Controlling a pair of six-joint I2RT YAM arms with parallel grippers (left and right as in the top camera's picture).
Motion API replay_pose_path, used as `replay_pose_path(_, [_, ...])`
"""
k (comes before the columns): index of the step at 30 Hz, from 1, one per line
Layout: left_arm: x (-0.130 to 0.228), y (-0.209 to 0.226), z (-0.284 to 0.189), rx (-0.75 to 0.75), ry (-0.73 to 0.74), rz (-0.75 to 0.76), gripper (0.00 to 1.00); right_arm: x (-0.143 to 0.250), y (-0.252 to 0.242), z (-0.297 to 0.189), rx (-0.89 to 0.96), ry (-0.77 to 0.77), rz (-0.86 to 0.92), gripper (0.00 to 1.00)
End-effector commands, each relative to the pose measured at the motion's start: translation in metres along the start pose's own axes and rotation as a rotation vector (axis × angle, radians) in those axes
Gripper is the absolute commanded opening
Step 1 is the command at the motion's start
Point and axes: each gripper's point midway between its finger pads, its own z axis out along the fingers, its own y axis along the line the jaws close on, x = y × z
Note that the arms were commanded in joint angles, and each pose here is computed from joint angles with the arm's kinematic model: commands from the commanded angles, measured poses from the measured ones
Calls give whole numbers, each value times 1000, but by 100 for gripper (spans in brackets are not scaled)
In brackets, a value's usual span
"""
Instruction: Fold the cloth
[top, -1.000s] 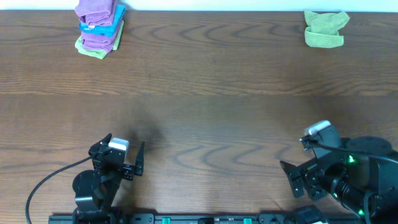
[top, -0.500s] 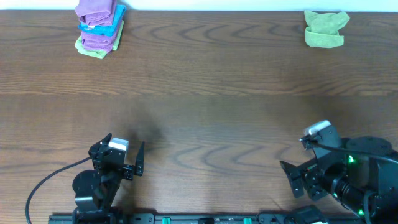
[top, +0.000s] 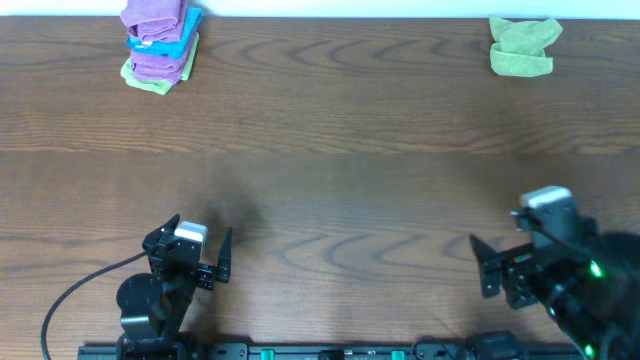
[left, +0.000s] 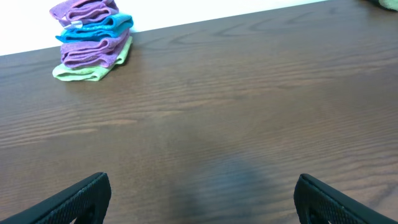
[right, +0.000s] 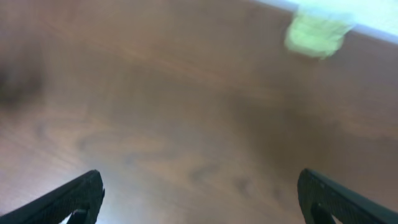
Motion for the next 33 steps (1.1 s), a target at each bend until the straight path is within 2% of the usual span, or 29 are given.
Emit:
replay_pose_path(1, [8, -1, 3, 4, 11, -6, 95, 3, -8, -4, 57, -103, 16, 99])
replay_pose_path(7, [8, -1, 3, 4, 11, -6, 95, 27, -10, 23, 97, -206, 21, 99])
replay_pose_path(16, [8, -1, 3, 4, 11, -6, 95, 100, -3, 94, 88, -147, 24, 99])
replay_pose_path(27, [8, -1, 3, 4, 11, -6, 95, 146, 2, 136, 90, -156, 24, 99])
replay_pose_path(33, [8, -1, 3, 4, 11, -6, 95, 165, 4, 150, 83, -102, 26, 99])
